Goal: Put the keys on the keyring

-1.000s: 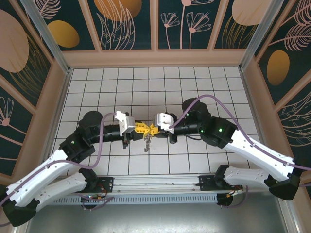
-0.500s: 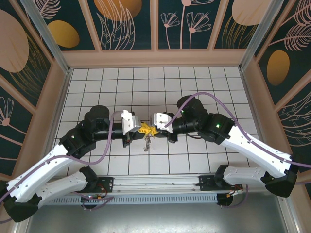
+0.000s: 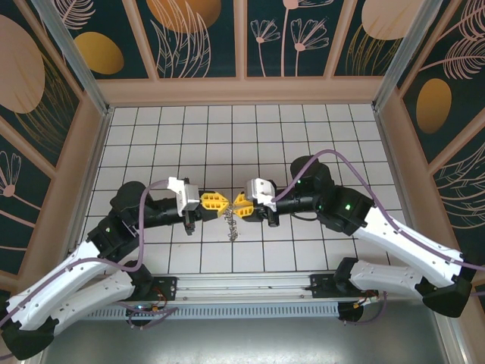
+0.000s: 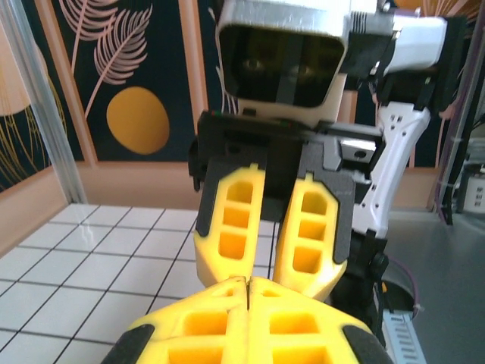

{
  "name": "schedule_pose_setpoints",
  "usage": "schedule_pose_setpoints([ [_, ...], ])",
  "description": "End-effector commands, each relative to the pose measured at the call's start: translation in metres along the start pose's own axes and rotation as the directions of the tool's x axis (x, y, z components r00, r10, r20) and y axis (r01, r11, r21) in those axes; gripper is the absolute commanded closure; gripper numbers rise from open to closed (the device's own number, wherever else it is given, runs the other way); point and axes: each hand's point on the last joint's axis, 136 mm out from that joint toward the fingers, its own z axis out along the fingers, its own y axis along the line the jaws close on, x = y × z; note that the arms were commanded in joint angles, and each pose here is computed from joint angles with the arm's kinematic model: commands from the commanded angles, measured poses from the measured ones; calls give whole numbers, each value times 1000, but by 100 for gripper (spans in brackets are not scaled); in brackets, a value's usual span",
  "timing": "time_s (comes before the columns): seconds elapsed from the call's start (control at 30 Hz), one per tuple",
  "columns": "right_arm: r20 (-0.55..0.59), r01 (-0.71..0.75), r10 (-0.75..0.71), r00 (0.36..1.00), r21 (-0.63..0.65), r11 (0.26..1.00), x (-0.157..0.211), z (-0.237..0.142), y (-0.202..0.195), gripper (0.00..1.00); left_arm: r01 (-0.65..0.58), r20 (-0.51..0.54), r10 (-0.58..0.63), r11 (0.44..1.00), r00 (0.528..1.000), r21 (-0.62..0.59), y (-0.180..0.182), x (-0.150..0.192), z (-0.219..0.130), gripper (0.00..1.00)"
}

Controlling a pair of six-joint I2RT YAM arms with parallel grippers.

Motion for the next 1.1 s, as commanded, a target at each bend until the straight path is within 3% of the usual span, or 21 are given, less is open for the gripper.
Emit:
schedule_pose_setpoints([
  [0.0, 79, -2, 3, 997, -21, 1000, -14, -2, 1, 82, -2, 98, -2, 999, 995, 39, -7, -21, -2, 100],
  [0.1, 92, -6, 8, 996, -23, 1000, -14, -1, 1, 82, 3, 99, -6, 999, 995, 36, -7, -20, -3, 100],
  [0.2, 100, -4, 6, 995, -26, 1000, -17, -3, 2, 94, 2, 103, -6, 1000, 995, 31, -7, -18, -4, 100],
  [0.33, 93, -12, 14, 996, -21, 1000, -16, -2, -1, 100, 1, 112, -6, 999, 994, 47, -9, -18, -4, 100],
  [0.63, 40, -62, 64, 997, -49, 997, -6, 12, -8, 100, 12, 110, -23, 995, 994, 99, -16, -18, -2, 100],
  [1.07, 141, 17, -8, 990, -62, 998, -29, 3, -2, 100, 27, 126, -43, 992, 991, 120, -18, -16, 0, 100],
])
